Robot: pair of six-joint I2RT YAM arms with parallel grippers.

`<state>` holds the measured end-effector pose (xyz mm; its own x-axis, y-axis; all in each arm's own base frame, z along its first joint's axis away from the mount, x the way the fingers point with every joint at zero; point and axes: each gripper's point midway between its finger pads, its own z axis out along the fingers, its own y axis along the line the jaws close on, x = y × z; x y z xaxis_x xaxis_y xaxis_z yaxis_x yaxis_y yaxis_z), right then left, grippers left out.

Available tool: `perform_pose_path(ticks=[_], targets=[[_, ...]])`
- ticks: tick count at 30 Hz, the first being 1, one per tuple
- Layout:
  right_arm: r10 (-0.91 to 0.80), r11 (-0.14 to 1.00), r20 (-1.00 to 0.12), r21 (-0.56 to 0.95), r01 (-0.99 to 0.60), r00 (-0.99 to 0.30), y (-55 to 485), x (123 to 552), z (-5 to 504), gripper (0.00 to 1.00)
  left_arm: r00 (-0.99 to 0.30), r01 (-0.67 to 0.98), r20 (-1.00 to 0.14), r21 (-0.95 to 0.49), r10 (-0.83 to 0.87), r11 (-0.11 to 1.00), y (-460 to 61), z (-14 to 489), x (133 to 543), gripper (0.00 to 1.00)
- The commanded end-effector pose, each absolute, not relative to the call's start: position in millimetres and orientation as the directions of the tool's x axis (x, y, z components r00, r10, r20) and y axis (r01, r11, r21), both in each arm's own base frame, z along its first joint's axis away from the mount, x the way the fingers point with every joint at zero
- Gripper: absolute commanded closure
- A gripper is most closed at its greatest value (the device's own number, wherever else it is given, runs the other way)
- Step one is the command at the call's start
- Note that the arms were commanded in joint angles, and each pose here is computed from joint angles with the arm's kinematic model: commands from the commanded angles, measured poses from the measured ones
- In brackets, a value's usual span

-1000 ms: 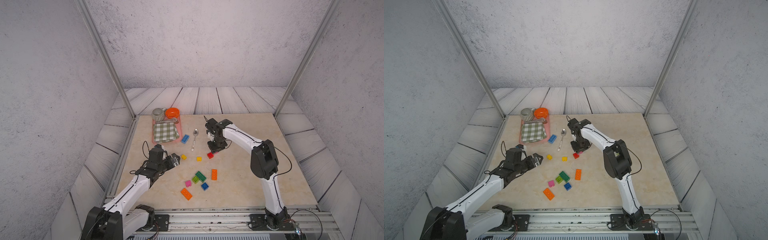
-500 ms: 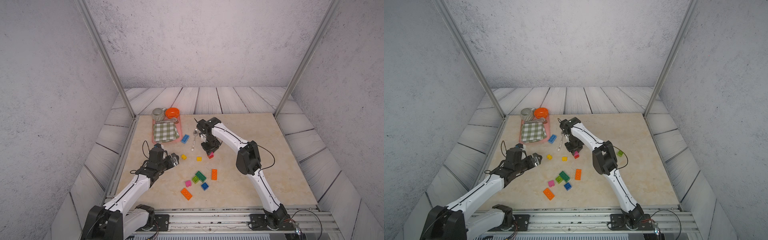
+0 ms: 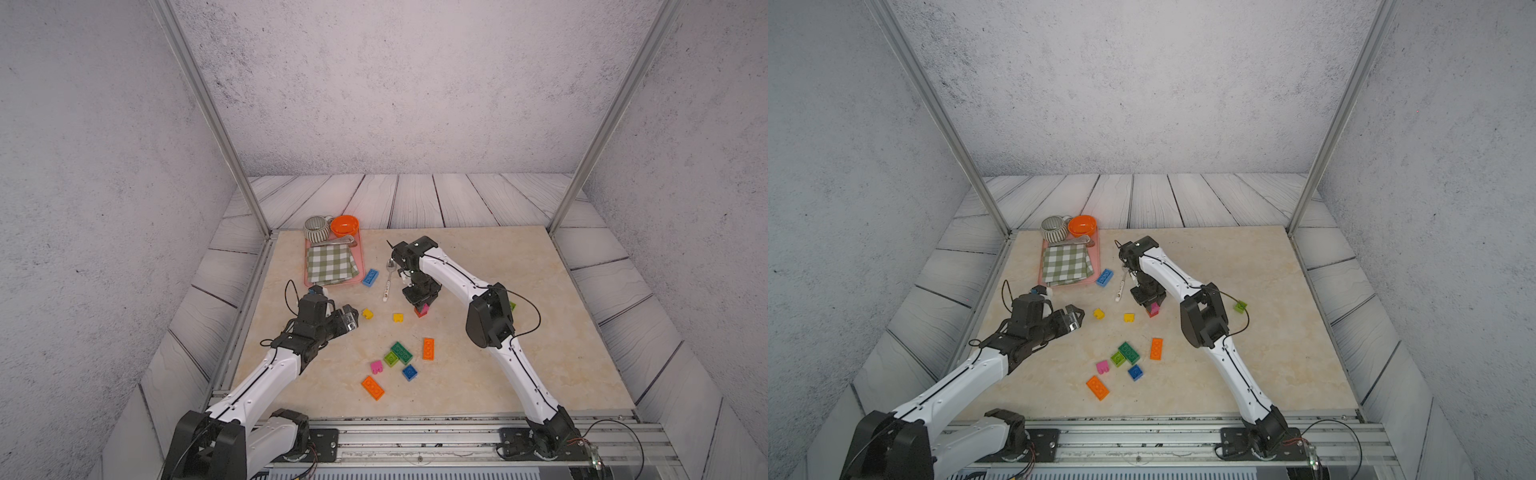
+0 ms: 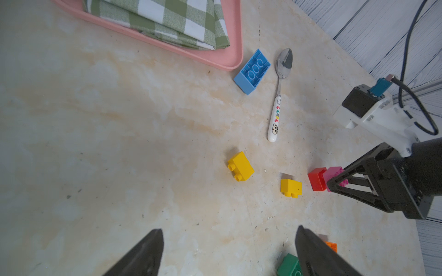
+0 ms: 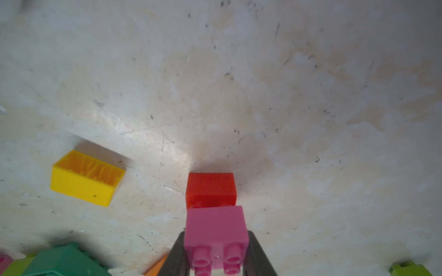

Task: Assemble the letter p with lego
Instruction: Assemble the lego brick with the lego brick.

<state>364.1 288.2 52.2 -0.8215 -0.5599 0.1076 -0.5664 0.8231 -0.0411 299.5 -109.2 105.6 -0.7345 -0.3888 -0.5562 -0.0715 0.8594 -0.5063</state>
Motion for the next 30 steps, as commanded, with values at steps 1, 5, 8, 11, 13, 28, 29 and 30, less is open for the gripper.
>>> perform_pose_path(ticks=[1,5,8,11,13,28,29,30], targets=[[-0.568,0.814,0.140,-0.052,-0.579,-0.811,284.4,363.8,43.1,0.79,-0.727,-0.057,-0.572,-0.503,-0.381,0.863,-109.6,113.0,304.7,0.10],[-0.566,0.815,0.154,-0.044,-0.578,-0.810,285.1,362.4,35.9,0.79,-0.729,-0.055,-0.570,-0.504,-0.379,0.862,-110.2,112.6,304.7,0.10],[-0.563,0.818,0.162,-0.030,-0.574,-0.811,286.5,360.8,32.1,0.79,-0.730,-0.055,-0.569,-0.504,-0.380,0.862,-110.6,112.3,305.1,0.09],[-0.561,0.820,0.166,-0.028,-0.572,-0.811,286.8,360.4,29.2,0.79,-0.732,-0.055,-0.566,-0.505,-0.379,0.861,-111.2,111.6,305.2,0.09],[-0.560,0.820,0.174,-0.028,-0.572,-0.810,286.4,359.8,26.2,0.79,-0.734,-0.055,-0.565,-0.504,-0.378,0.862,-111.1,111.0,305.1,0.10],[-0.560,0.811,0.238,-0.037,-0.584,-0.794,284.8,359.9,-21.8,0.79,-0.733,-0.053,-0.565,-0.508,-0.379,0.860,-111.6,112.0,305.1,0.10],[-0.561,0.810,0.243,-0.037,-0.586,-0.791,285.0,359.6,-26.0,0.79,-0.733,-0.053,-0.565,-0.509,-0.380,0.859,-111.8,112.2,305.2,0.10],[-0.560,0.810,0.248,-0.038,-0.586,-0.791,284.2,359.5,-29.7,0.78,-0.733,-0.052,-0.565,-0.509,-0.379,0.859,-111.8,112.2,305.2,0.10]])
